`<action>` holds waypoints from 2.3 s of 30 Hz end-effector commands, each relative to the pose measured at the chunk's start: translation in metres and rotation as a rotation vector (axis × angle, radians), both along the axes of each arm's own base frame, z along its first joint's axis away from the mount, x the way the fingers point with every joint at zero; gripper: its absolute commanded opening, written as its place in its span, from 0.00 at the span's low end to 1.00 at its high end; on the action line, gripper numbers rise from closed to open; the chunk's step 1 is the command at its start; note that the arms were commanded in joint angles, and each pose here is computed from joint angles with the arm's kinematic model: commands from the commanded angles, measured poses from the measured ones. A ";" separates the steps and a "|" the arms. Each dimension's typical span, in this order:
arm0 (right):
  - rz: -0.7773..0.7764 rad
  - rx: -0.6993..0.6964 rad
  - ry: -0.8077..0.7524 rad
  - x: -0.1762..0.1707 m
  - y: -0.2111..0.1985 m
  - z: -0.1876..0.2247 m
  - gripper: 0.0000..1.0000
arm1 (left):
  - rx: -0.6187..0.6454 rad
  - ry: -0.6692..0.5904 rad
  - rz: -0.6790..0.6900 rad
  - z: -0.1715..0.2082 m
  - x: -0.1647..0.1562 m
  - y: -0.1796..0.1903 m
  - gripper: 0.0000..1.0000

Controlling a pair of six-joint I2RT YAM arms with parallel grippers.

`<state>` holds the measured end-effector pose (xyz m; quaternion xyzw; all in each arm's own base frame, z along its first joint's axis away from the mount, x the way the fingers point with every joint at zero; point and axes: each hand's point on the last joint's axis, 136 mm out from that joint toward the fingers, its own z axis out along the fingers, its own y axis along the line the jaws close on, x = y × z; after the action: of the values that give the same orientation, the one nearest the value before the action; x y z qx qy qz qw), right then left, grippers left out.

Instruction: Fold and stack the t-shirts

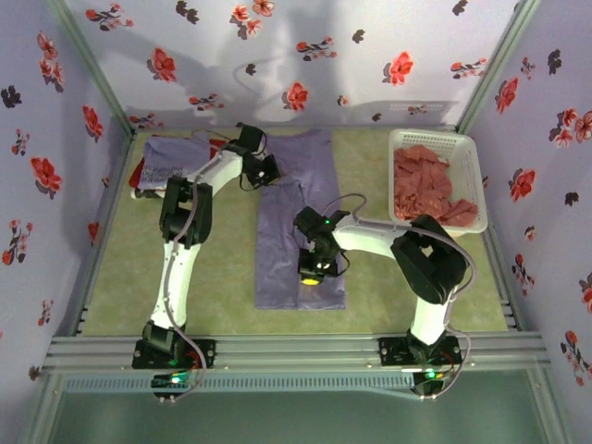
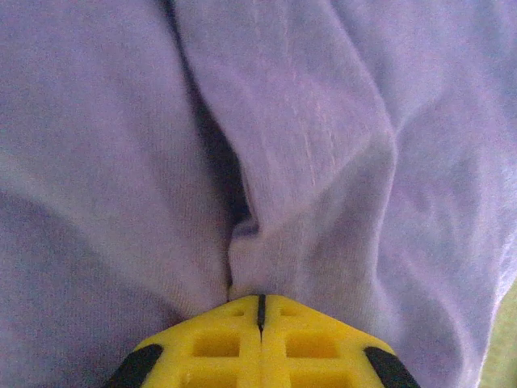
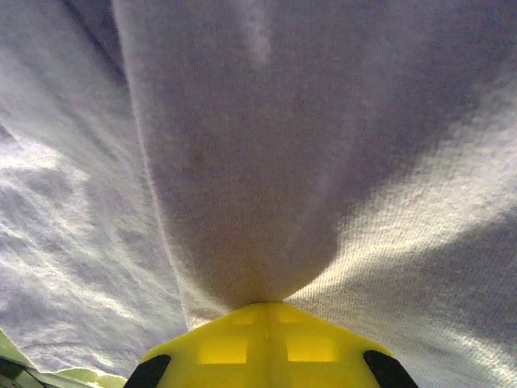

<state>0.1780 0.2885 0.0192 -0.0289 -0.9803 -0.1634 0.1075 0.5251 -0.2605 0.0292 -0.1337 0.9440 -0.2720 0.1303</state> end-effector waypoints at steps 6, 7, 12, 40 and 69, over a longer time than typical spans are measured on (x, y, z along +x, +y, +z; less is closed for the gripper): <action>-0.034 -0.029 0.031 -0.013 -0.009 -0.007 0.05 | -0.023 0.000 -0.050 0.034 -0.021 0.014 0.19; -0.021 -0.010 0.015 -0.012 -0.006 -0.003 0.06 | -0.051 -0.011 -0.071 0.044 -0.023 0.007 0.22; 0.032 0.009 -0.098 -0.002 -0.009 0.037 0.12 | -0.025 -0.062 -0.153 0.089 -0.053 0.004 0.27; -0.159 0.018 -0.119 -0.047 -0.097 0.025 0.57 | 0.166 0.370 -0.321 0.027 -0.393 0.061 0.43; -0.117 -0.003 -0.021 -0.057 -0.087 0.001 0.11 | 0.087 0.404 -0.357 -0.010 -0.410 0.019 0.07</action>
<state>0.1236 0.2010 0.0179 -0.0887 -0.9769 -0.1759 0.0825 0.1172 -0.2355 0.0213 -0.0143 0.9719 -0.2133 -0.0983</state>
